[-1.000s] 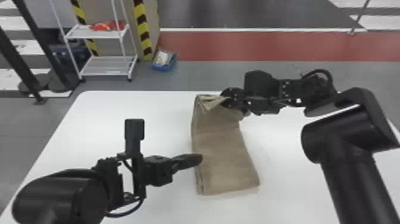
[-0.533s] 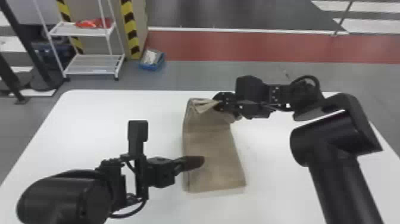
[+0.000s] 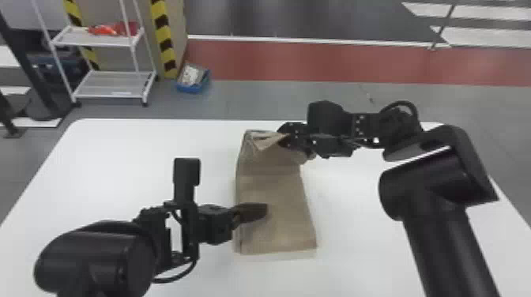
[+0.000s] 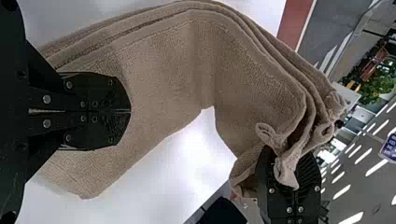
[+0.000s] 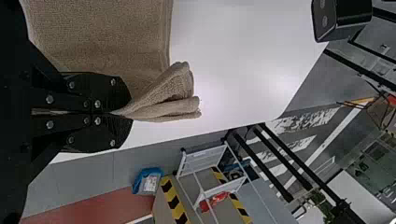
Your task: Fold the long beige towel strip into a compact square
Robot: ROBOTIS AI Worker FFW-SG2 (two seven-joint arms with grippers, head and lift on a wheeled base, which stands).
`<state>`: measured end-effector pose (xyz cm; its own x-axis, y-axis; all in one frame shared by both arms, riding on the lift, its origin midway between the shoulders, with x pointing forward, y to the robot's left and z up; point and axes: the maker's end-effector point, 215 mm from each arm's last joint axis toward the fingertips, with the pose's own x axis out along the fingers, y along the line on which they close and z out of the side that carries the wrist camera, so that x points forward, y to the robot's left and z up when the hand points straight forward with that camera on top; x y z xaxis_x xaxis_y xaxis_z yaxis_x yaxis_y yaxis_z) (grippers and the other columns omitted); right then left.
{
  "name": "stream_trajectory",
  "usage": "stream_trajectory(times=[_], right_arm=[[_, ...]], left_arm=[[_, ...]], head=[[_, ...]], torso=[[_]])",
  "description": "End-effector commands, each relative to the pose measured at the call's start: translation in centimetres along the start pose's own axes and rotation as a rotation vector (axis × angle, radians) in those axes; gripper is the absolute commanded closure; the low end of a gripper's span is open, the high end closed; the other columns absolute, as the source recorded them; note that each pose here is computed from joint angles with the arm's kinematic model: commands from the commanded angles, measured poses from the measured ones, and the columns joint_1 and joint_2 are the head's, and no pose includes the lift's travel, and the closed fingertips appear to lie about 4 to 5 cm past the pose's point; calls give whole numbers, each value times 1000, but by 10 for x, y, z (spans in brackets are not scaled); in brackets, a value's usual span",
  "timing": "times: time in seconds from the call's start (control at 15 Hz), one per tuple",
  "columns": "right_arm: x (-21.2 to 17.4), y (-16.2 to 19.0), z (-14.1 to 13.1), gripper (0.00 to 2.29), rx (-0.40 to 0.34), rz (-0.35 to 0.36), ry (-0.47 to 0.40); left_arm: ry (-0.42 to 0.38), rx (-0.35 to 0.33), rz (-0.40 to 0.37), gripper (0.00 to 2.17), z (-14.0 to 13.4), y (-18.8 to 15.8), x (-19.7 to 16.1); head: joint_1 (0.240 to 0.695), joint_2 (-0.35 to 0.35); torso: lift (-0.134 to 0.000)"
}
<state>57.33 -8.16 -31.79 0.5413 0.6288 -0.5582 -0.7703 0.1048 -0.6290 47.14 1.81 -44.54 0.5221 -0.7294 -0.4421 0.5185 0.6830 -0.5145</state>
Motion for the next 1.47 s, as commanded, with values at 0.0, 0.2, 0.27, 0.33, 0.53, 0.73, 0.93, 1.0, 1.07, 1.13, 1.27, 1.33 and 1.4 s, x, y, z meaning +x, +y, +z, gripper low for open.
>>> stream_trajectory(times=[0.0, 0.2, 0.27, 0.33, 0.53, 0.73, 0.93, 1.0, 1.07, 1.13, 1.27, 1.33, 1.4], right_arm=[[-3, -8, 2, 2007, -1, -13, 0], [-8, -16, 3, 2007, -8, -26, -1], [-9, -17, 3, 2007, -9, -27, -1], [-10, -18, 2, 2007, -10, -29, 1], [-15, -27, 0, 2007, -16, -42, 2], [-16, -29, 4, 2007, -30, -46, -4], [-14, -29, 7, 2007, -31, -41, -9], [-13, -26, 7, 2007, -30, -36, -10], [-12, -21, 7, 2007, -32, -26, -10], [-11, -13, 7, 2007, -35, -15, -12], [-9, 5, 15, 2007, -41, 10, -28], [-10, 14, 21, 2007, -51, 20, -32], [-9, 26, 23, 2007, -55, 40, -35]], left_arm=[[9, 10, 12, 1922, 0, 5, 3], [5, 37, 35, 1922, 4, 14, 9], [8, 40, 34, 1922, 3, 14, 12], [6, 43, 36, 1922, 5, 15, 15], [6, 44, 42, 1922, 10, 18, 20], [-5, 51, 52, 1922, 17, 23, 27], [-14, 57, 64, 1922, 21, 31, 31], [-18, 58, 67, 1922, 21, 33, 32], [-23, 59, 70, 1922, 22, 35, 32], [-23, 59, 72, 1922, 22, 36, 32], [-24, 58, 72, 1922, 22, 37, 32], [-31, 61, 72, 1922, 24, 37, 32], [-32, 63, 75, 1922, 24, 38, 32]], head=[[695, -67], [695, -66], [695, -66], [695, -66], [695, -74], [695, -79], [695, -77], [695, -76], [695, -74], [695, -72], [695, -66], [695, -64], [695, -60]], torso=[[-124], [-124], [-124], [-124], [-124], [-124], [-124], [-124], [-124], [-124], [-124], [-124], [-124]])
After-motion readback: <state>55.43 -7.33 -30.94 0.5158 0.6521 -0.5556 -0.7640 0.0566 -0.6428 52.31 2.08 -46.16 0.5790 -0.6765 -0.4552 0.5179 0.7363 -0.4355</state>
